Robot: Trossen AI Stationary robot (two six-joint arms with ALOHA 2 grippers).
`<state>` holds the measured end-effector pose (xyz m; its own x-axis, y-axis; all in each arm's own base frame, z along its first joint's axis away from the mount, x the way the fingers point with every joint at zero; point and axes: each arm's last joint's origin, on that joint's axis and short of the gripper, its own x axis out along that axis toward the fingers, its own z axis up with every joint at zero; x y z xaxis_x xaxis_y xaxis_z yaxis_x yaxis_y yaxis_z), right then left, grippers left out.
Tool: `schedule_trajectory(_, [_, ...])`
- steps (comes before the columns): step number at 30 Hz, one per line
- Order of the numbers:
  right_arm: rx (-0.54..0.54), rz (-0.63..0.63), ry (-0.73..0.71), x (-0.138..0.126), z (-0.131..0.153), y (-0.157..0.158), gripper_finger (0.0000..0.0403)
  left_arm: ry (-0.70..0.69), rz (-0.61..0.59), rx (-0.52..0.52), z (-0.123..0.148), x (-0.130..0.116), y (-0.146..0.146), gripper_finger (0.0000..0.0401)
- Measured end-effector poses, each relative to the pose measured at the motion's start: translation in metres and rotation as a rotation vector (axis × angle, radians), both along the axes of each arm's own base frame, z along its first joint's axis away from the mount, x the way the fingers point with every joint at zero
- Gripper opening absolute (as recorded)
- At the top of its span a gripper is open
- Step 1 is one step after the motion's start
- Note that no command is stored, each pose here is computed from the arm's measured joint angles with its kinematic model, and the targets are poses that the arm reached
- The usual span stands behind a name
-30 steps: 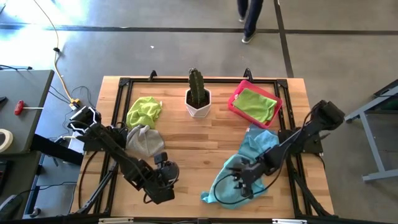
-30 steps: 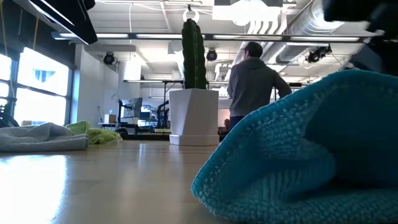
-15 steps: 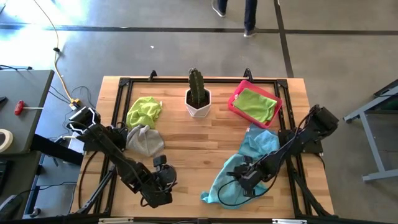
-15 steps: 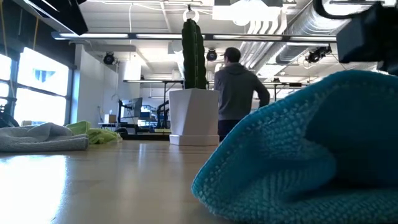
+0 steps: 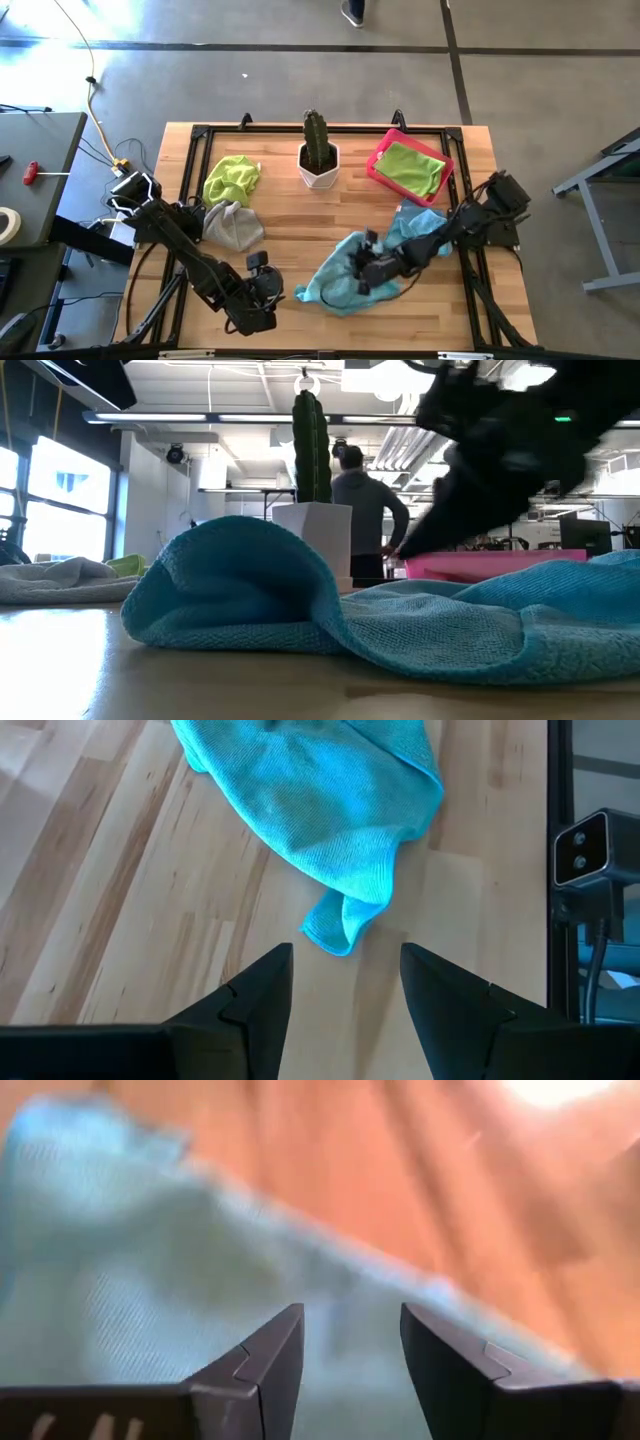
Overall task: Fold microfiber towels
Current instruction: Fold the bottom blue microfiber towel
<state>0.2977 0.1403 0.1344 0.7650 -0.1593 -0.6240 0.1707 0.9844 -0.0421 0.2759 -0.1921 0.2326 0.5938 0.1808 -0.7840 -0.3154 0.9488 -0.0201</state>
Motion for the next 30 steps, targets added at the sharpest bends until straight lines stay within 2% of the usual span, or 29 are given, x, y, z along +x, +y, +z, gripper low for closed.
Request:
schedule_trajectory(3, [0.030,-0.026,-0.066,0.009,0.010,-0.013,0.0160,0.000,0.000,0.000,0.000,0.000,0.000,0.0177])
schedule_trajectory(6, [0.111,0.030,-0.070,0.010,0.022,-0.019,0.0160,-0.002,0.000,-0.002,0.000,0.000,0.000,0.0177])
schedule_trajectory(10, [0.261,0.217,0.059,0.002,0.025,-0.015,0.0160,-0.005,0.000,-0.004,0.000,0.000,0.000,0.0177])
schedule_trajectory(13, [0.330,0.272,0.195,-0.008,0.018,-0.008,0.0160,-0.007,0.000,-0.005,0.000,0.001,0.000,0.0177])
schedule_trajectory(17, [0.284,0.290,0.306,-0.019,0.010,-0.003,0.0160,-0.011,0.002,-0.004,0.001,0.001,0.000,0.0177])
schedule_trajectory(24, [0.168,0.398,0.373,-0.026,0.006,-0.002,0.0160,-0.020,0.004,-0.011,0.001,0.001,-0.001,0.0177])
schedule_trajectory(30, [0.152,0.392,0.417,-0.027,-0.003,-0.002,0.0160,-0.022,0.002,-0.011,0.001,0.001,-0.001,0.0177])
